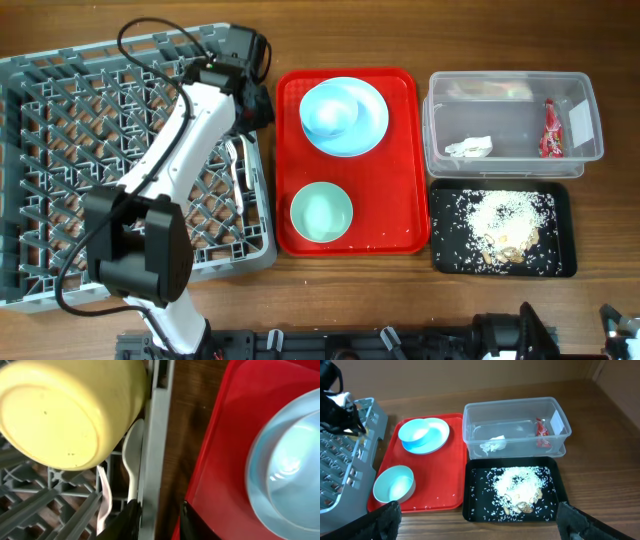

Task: Sort waste into correct bins and load items into the dishwasher rack
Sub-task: 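Move the left gripper to the light-blue cup on the red tray, then grasp the light-blue cup with the left gripper and carry it to the rack, then lower the light-blue cup into the rack and release it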

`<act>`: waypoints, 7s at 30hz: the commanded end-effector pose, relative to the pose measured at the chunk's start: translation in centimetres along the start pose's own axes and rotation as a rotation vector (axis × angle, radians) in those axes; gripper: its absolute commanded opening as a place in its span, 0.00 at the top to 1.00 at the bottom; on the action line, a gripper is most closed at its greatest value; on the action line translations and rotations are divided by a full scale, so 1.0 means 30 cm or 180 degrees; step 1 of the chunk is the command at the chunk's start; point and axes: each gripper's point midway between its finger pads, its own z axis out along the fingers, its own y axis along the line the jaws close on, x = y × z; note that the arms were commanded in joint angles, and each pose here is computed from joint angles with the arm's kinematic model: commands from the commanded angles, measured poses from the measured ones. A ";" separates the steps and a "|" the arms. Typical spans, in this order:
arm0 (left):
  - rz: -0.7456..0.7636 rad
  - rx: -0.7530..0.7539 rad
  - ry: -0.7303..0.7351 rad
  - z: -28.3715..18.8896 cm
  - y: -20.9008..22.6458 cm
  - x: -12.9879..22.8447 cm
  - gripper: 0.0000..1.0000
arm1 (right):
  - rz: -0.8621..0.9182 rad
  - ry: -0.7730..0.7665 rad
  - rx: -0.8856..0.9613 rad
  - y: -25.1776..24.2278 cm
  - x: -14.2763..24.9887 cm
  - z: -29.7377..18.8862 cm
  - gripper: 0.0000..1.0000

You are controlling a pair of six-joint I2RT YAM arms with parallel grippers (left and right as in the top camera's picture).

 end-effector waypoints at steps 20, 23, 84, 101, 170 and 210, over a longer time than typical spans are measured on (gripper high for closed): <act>0.0411 -0.0150 0.0286 0.027 -0.050 0.154 0.91 | 0.0012 -0.0020 -0.0037 0.005 0.005 -0.005 0.00; 0.0494 -0.0100 0.0246 0.023 -0.088 0.165 0.91 | 0.0013 -0.0020 -0.0037 0.005 0.005 -0.005 0.00; 0.0894 -0.0305 -0.0534 -0.240 -0.032 0.067 0.71 | 0.0013 -0.0020 -0.0037 0.005 0.005 -0.005 0.00; 0.1246 0.1272 0.0287 -0.330 -0.383 0.571 0.61 | 0.0011 -0.0020 -0.0037 0.005 0.005 -0.005 0.00; -0.1572 0.4694 0.0622 -0.107 0.402 -0.423 0.96 | 0.0013 -0.0020 -0.0037 0.005 0.005 -0.005 0.00; -0.1318 0.4715 0.0600 -0.232 0.333 -0.487 0.96 | 0.0012 -0.0020 -0.0037 0.005 0.005 -0.005 0.00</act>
